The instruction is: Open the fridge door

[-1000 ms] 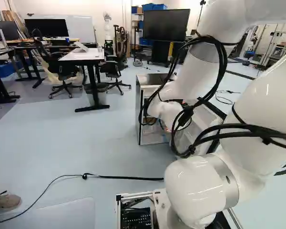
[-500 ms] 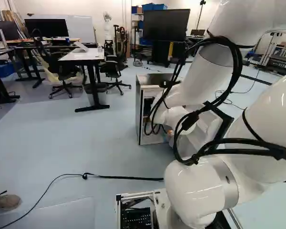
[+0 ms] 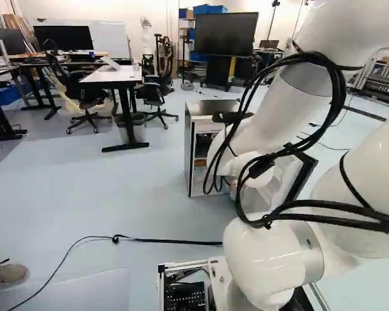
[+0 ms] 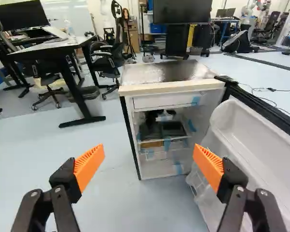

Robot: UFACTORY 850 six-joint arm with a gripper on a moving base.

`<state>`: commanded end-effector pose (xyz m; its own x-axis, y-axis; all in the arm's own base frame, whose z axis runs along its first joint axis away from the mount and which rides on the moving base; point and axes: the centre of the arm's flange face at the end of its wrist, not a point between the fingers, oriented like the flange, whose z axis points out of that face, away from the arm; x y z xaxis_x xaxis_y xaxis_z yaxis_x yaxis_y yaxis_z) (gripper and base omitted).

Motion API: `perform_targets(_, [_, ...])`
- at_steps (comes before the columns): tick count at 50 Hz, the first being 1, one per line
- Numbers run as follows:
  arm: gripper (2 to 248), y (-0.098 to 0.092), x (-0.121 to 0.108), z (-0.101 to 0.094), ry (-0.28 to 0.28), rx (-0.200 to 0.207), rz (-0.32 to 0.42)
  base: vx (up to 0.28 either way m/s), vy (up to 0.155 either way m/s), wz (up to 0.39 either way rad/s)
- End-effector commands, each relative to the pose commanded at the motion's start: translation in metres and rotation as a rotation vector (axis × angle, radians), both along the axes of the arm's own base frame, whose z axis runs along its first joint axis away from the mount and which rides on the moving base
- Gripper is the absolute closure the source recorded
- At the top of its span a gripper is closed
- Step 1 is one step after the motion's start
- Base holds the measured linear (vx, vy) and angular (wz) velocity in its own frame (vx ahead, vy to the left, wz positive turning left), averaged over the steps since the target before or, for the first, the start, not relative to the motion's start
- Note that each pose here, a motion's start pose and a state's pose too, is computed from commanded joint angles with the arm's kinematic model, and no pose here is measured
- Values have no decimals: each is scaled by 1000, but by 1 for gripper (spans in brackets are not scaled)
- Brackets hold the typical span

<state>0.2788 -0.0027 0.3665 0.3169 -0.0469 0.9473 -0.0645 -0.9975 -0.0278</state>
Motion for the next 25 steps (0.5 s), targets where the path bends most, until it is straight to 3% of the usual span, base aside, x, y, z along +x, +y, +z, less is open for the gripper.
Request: perform_targets(25, [3, 2, -7, -1, 7, -24, 57, 0, 0, 0])
